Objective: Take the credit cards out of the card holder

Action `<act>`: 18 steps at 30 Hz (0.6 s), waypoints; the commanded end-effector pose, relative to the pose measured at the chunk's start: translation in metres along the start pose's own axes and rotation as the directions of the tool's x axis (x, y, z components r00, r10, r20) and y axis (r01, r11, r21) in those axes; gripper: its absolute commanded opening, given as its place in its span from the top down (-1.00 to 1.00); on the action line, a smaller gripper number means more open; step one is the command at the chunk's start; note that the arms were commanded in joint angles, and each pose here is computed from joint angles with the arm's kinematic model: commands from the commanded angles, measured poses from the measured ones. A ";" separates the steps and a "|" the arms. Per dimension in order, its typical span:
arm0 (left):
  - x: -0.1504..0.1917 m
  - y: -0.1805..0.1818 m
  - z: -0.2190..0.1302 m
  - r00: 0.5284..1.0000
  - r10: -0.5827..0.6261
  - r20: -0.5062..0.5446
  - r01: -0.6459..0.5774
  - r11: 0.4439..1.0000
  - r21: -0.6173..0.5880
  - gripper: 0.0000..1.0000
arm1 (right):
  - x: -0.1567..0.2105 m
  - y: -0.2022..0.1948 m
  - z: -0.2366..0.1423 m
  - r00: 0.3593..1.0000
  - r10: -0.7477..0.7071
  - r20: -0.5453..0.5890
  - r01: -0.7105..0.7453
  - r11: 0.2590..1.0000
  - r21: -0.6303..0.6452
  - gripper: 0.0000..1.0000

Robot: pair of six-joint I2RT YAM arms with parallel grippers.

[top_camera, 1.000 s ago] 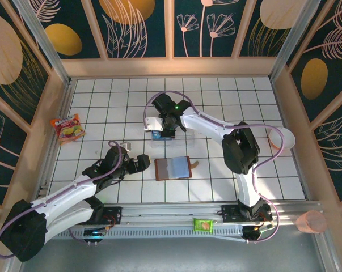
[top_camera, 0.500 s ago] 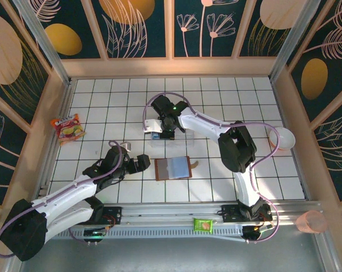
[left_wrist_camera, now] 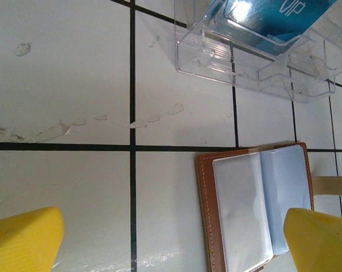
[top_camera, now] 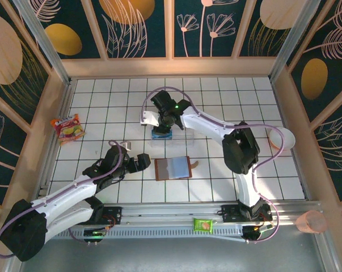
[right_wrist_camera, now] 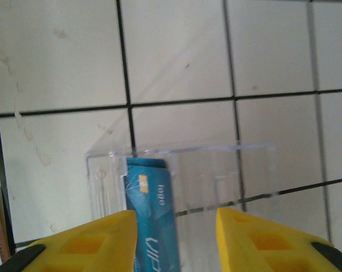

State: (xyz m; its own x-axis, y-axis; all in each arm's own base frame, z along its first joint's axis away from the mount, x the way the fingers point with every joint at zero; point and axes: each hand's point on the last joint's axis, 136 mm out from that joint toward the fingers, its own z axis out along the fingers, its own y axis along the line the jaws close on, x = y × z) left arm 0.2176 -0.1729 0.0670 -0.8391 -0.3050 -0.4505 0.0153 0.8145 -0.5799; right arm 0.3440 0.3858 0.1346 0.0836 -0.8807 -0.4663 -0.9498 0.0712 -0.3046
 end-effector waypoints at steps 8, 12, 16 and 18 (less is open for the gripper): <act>-0.032 -0.015 -0.008 0.992 0.008 0.129 -0.011 1.000 0.025 -0.98 | -0.058 -0.032 -0.092 0.860 0.274 0.430 -0.354 0.928 0.116 0.14; -0.057 -0.021 -0.017 0.975 0.035 0.220 -0.035 0.999 -0.003 -0.98 | -0.056 -0.038 -0.122 0.708 0.425 0.565 -0.559 0.825 0.079 0.13; -0.087 -0.028 -0.030 0.943 0.069 0.326 -0.055 0.997 -0.052 -0.98 | -0.042 -0.026 -0.161 0.518 0.519 0.679 -0.697 0.717 -0.017 0.08; -0.102 -0.027 -0.035 0.922 0.075 0.380 -0.041 0.994 -0.098 -0.97 | -0.031 -0.016 -0.171 0.452 0.551 0.701 -0.729 0.681 -0.065 0.05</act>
State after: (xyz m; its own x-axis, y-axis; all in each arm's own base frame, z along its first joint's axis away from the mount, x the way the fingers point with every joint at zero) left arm 0.2627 -0.1612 0.1249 -0.6736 -0.3823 -0.6325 0.0255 0.8433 -0.5369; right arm 0.3078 0.3443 0.2559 -0.2383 -0.2900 -0.9269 -0.7868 0.6171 0.0092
